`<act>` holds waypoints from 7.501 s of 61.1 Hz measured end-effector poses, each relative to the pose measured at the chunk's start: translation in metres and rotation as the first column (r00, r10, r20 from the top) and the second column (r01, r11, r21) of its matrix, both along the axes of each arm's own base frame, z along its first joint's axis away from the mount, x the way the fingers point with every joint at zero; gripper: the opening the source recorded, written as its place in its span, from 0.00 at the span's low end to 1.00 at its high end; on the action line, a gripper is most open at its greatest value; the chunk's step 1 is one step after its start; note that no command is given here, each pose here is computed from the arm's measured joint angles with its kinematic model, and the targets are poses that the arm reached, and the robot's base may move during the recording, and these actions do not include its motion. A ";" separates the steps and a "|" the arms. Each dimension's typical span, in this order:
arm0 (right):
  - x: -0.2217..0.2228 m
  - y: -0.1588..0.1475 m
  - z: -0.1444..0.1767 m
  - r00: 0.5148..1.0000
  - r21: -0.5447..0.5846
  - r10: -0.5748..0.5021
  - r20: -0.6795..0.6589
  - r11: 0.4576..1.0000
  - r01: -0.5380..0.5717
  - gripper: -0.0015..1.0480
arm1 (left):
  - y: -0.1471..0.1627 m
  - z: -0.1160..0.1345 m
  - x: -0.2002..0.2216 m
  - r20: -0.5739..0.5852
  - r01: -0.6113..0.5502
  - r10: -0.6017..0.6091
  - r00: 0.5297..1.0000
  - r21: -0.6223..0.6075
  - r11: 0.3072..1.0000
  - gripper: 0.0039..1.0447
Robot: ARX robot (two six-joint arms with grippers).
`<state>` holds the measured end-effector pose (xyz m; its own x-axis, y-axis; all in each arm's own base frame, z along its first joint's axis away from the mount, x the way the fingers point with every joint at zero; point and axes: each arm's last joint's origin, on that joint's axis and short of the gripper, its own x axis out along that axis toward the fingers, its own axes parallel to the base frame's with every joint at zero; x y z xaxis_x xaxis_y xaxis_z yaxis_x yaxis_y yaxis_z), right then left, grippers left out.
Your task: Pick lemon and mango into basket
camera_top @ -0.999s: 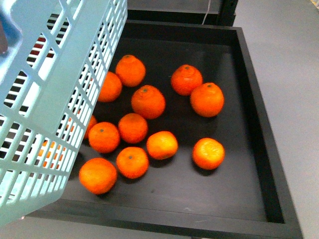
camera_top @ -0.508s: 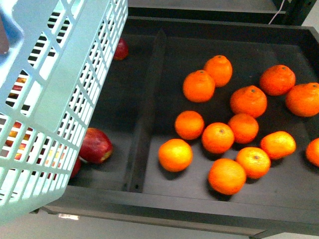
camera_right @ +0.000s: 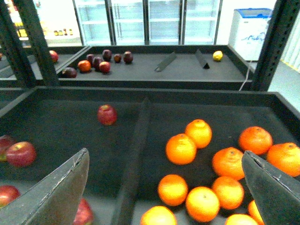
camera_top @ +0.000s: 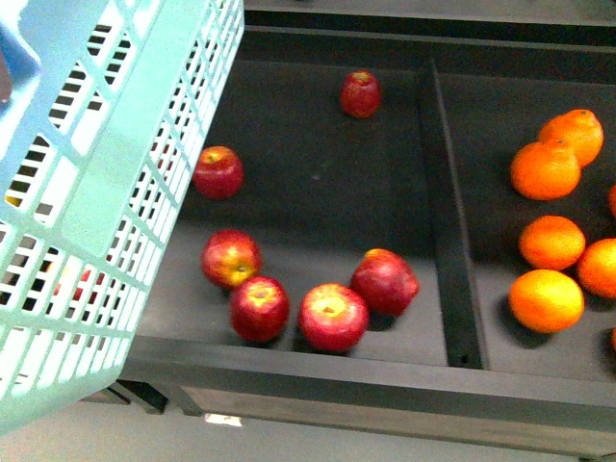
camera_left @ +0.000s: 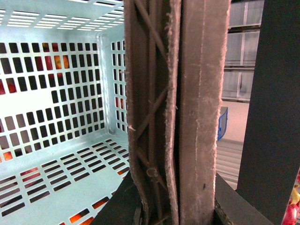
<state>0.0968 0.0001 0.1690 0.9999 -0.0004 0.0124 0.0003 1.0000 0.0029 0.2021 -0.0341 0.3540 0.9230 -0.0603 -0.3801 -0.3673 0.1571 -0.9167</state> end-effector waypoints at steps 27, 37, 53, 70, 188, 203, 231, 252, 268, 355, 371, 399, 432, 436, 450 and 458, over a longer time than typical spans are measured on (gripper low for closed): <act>0.000 0.000 0.000 1.000 0.000 0.002 0.000 1.000 -0.002 0.92 | 0.000 0.000 0.000 -0.001 0.002 -0.002 1.000 -0.001 1.000 0.18; 0.000 0.000 0.000 1.000 0.000 -0.001 0.001 1.000 0.001 0.92 | 0.000 0.000 0.000 0.000 -0.001 0.001 1.000 0.000 1.000 0.18; 0.000 0.000 0.000 1.000 0.000 -0.001 0.000 1.000 0.001 0.92 | 0.000 0.000 0.001 -0.002 -0.004 0.004 1.000 0.002 1.000 0.18; 0.000 0.000 0.000 1.000 0.000 0.000 0.000 1.000 0.000 0.92 | 0.000 0.000 0.000 -0.002 -0.002 0.002 1.000 0.000 1.000 0.18; 0.000 0.000 0.000 1.000 0.000 0.001 0.000 1.000 -0.001 0.92 | -0.168 -0.013 0.092 -0.208 0.809 -0.808 0.552 0.369 0.457 0.18; 0.032 -0.039 0.018 0.915 0.336 -0.069 -0.398 0.917 0.216 0.92 | -0.168 -0.013 0.092 -0.208 0.810 -0.810 0.548 0.373 0.453 0.18; 0.213 -0.139 -0.044 0.725 0.359 -0.221 -0.653 0.753 0.552 0.92 | -0.167 -0.013 0.092 -0.208 0.809 -0.809 0.550 0.372 0.455 0.18; 0.275 -0.156 -0.132 0.523 0.324 -0.177 -0.834 0.610 0.723 0.92 | -0.168 -0.013 0.092 -0.208 0.810 -0.809 0.550 0.371 0.455 0.18; 0.289 -0.156 -0.168 0.472 0.313 -0.153 -0.868 0.570 0.760 0.92 | -0.168 -0.013 0.092 -0.208 0.810 -0.809 0.550 0.371 0.455 0.18; 0.350 -0.159 -0.210 0.413 0.261 -0.159 -0.897 0.565 0.783 0.92 | -0.167 -0.013 0.092 -0.208 0.809 -0.809 0.550 0.371 0.455 0.18; 0.347 -0.164 -0.214 0.416 0.268 -0.155 -0.896 0.558 0.785 0.60 | -0.168 -0.013 0.092 -0.208 0.809 -0.809 0.550 0.371 0.455 0.18; 0.309 -0.164 -0.147 0.581 0.419 -0.078 -0.810 0.617 0.666 0.57 | -0.168 -0.013 0.092 -0.208 0.810 -0.809 0.550 0.371 0.455 0.18; 0.196 -0.065 0.084 0.905 0.572 0.126 -0.407 0.807 0.145 0.57 | -0.168 -0.013 0.092 -0.208 0.810 -0.809 0.550 0.371 0.455 0.18; 0.187 -0.045 0.096 0.910 0.561 0.153 -0.385 0.822 0.100 0.57 | -0.168 -0.013 0.092 -0.208 0.809 -0.809 0.550 0.371 0.455 0.18; 0.166 0.017 0.125 0.930 0.490 0.229 -0.289 0.870 -0.062 0.57 | -0.168 -0.013 0.092 -0.208 0.810 -0.809 0.550 0.371 0.455 0.18; 0.169 0.049 0.120 0.911 0.471 0.290 -0.293 0.873 -0.127 0.57 | -0.168 -0.013 0.092 -0.208 0.810 -0.809 0.549 0.372 0.454 0.18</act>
<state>0.2659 0.0488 0.2891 0.9156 0.2852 -0.2833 -0.1253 0.8722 0.4729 0.2943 -0.2016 0.3409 0.5367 -0.6326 -0.5583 0.1144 0.7102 -0.6947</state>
